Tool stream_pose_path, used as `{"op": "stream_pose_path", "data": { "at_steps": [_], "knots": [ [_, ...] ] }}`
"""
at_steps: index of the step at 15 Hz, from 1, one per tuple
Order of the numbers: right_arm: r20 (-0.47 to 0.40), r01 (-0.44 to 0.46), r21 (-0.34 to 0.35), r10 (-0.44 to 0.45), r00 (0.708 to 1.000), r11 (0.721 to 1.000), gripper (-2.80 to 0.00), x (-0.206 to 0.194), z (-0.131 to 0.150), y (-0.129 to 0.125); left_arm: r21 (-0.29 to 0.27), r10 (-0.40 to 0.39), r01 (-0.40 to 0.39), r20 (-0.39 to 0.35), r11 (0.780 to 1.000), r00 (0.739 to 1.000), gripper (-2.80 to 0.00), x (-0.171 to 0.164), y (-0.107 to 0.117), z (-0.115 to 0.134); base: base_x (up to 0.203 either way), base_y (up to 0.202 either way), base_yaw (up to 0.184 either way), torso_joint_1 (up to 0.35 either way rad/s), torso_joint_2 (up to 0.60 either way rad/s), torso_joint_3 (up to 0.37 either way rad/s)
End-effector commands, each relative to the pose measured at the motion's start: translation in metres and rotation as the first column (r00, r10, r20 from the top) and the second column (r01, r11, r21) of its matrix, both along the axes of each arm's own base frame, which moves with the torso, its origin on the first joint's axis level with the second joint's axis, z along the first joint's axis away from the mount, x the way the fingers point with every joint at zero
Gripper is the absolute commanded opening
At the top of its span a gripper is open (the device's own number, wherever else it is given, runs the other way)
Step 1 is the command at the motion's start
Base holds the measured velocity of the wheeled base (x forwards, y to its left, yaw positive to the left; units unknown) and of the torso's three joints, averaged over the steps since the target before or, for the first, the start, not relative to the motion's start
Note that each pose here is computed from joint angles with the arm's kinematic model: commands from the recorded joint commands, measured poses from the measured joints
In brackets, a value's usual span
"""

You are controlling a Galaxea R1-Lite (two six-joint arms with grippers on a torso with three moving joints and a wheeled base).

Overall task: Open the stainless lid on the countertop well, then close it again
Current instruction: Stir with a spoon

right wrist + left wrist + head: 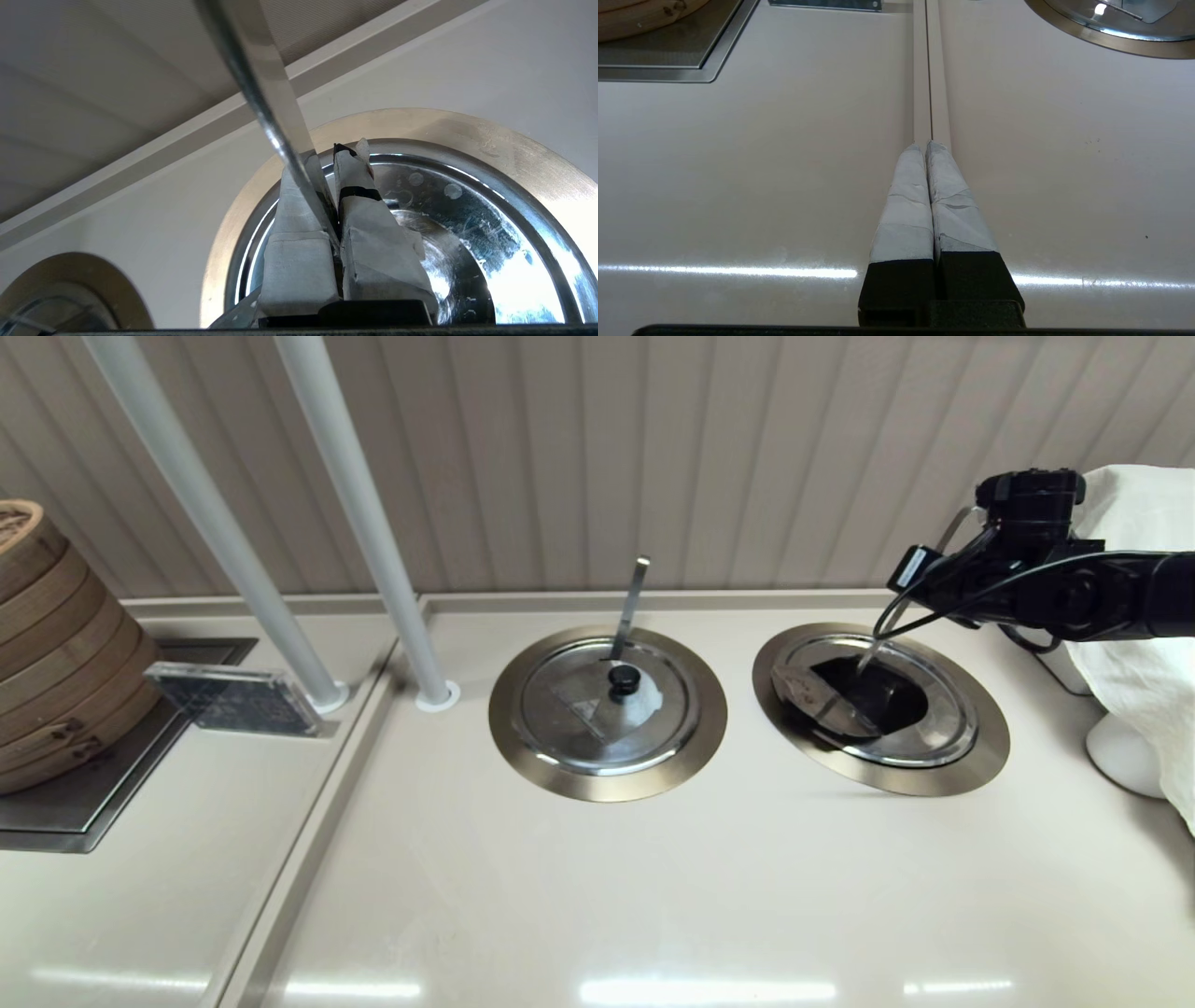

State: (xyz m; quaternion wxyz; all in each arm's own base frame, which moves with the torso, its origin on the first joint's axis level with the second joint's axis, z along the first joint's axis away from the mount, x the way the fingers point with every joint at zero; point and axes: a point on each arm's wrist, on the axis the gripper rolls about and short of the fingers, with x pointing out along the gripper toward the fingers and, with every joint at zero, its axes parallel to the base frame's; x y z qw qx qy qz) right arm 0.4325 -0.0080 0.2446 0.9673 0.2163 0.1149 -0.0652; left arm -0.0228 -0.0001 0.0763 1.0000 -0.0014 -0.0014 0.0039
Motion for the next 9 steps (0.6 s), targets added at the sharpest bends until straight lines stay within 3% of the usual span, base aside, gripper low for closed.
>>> {"op": "stream_pose_path", "data": {
  "at_steps": [1, 2, 5, 9],
  "knots": [
    [0.051, -0.055, 0.003, 0.055, 0.997, 0.998, -2.80, -0.034, 0.035, 0.004, 0.000, 0.001, -0.001, 0.000, 1.000, 1.000, -2.80, 0.000, 0.000, 0.000, 0.000, 0.000, 0.000, 0.000, 0.00, 0.000],
    [0.007, -0.075, -0.020, 0.075, 0.997, 0.997, -2.80, -0.042, 0.036, 0.005, 0.000, 0.001, -0.001, 0.000, 1.000, 1.000, -2.80, 0.000, 0.000, 0.000, 0.000, 0.000, 0.000, 0.000, 0.00, 0.000],
    [-0.149, -0.152, -0.180, 0.126, 0.981, 0.972, -2.80, -0.052, 0.023, 0.003, 0.000, 0.001, -0.001, 0.000, 1.000, 1.000, -2.80, 0.000, 0.000, 0.000, 0.000, 0.000, 0.000, 0.000, 0.00, 0.000],
    [-0.344, -0.220, -0.261, 0.123, 0.931, 0.940, -2.80, -0.052, 0.000, 0.000, 0.000, 0.001, -0.001, 0.000, 1.000, 1.000, -2.80, 0.000, 0.000, 0.000, 0.000, 0.000, 0.000, 0.000, 0.00, 0.000]
  ]
}}
